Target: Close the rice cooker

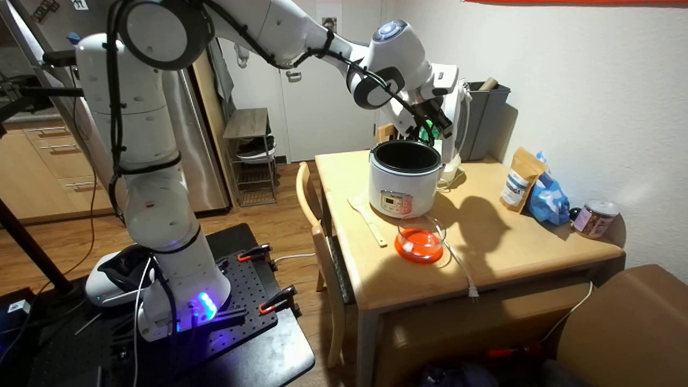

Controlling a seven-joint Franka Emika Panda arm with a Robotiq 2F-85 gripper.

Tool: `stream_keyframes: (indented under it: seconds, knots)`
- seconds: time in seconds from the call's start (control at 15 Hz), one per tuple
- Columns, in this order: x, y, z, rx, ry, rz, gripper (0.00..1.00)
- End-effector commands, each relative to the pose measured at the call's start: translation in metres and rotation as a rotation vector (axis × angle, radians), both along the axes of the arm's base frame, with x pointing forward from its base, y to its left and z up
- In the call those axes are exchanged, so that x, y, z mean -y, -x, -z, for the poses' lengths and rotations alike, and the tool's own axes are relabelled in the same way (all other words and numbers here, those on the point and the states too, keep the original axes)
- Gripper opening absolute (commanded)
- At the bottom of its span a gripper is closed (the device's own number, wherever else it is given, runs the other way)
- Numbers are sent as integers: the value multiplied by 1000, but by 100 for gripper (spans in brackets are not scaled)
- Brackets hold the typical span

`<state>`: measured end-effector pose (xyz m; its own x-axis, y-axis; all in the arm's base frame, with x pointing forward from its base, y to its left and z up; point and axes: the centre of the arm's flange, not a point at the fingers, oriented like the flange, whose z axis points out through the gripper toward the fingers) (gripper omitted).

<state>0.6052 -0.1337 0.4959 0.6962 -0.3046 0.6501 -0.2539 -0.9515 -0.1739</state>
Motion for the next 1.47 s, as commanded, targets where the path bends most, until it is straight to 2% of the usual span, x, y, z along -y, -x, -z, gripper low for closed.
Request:
stream_keyframes:
  seconds: [0.0,0.47,0.87,1.07,1.13,1.2,1.33,1.4]
  knots:
    - [-25,19,13,-42,-30,-41,8]
    - [-54,32,37,-99,-86,-67,8]
    - [-69,37,53,-148,-99,-85,8]
    - [-73,40,48,-162,-89,-96,14]
    - [-74,41,46,-162,-85,-96,11]
    - [-75,42,43,-168,-81,-98,19]
    - [-77,46,38,-194,-68,-99,28]
    - [-79,50,36,-218,-67,-102,21]
